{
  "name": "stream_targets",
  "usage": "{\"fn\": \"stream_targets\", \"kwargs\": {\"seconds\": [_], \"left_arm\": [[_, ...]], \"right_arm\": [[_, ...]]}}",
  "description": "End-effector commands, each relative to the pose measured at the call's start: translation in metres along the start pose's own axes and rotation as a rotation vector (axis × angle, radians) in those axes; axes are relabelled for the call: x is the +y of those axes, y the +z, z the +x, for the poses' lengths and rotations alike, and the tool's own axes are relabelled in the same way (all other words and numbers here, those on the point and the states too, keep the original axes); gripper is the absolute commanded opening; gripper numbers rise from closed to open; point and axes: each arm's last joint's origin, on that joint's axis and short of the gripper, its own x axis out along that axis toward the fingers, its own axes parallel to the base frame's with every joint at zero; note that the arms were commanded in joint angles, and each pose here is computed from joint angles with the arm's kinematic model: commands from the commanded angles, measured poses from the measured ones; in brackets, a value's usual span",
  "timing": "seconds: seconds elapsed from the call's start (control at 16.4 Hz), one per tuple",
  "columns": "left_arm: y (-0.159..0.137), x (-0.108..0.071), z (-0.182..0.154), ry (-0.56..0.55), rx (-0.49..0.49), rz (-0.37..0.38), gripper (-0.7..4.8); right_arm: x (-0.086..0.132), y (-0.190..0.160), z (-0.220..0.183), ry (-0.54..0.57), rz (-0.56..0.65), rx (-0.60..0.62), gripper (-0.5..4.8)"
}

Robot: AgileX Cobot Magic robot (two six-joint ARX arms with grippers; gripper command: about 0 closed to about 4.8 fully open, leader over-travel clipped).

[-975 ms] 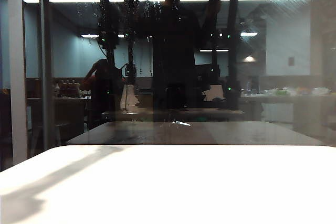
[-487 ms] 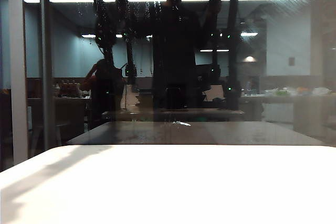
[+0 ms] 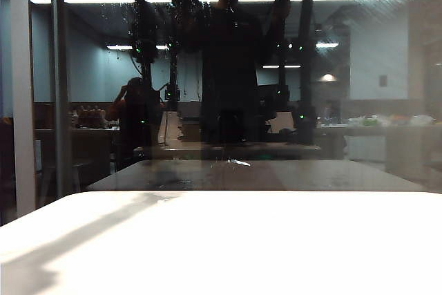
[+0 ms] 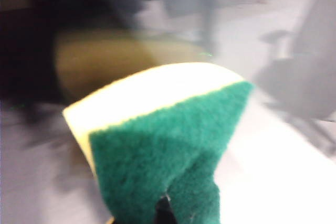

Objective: Reach upward to find where there is water on the glass, pick up the sponge from the table, dry the water, and finally place the sponge back on the table.

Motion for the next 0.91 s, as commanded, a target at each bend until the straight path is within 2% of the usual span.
{"fn": "stream_targets", "kwargs": {"seconds": [0.06,0.18,0.43,0.49,0.61,0.79,0.85,0.91], "left_arm": [[-0.01,-0.022,0.027,-0.062,-0.007,0.008,-0.06],[-0.03,-0.048,0.056,-0.129,0.046,0.006,-0.06],[-0.061,-0.093,0.093,-0.199,0.129,0.015,-0.06],[-0.062,-0.097,0.095,-0.198,0.128,0.018,-0.06],[-0.059,-0.095,0.095,-0.165,0.102,0.028,-0.06],[-0.056,-0.082,0.092,-0.124,0.096,0.026,-0.06],[-0.055,-0.071,0.089,-0.098,0.103,0.021,-0.06],[-0.055,-0.07,0.088,-0.092,0.108,0.02,-0.06]], "right_arm": [[0.001,0.0,-0.003,0.001,-0.005,-0.005,-0.02],[0.001,0.0,-0.003,0.001,-0.005,-0.004,-0.02],[0.001,0.0,-0.003,0.0,-0.004,-0.001,-0.02],[0.001,0.0,-0.003,0.0,-0.003,0.001,-0.02],[0.001,0.0,-0.003,0.0,-0.003,0.002,-0.02],[0.001,0.0,-0.003,0.0,-0.003,0.002,-0.02],[0.001,0.0,-0.003,0.0,-0.003,0.001,-0.02],[0.001,0.0,-0.003,0.0,-0.003,0.001,-0.02]]}}
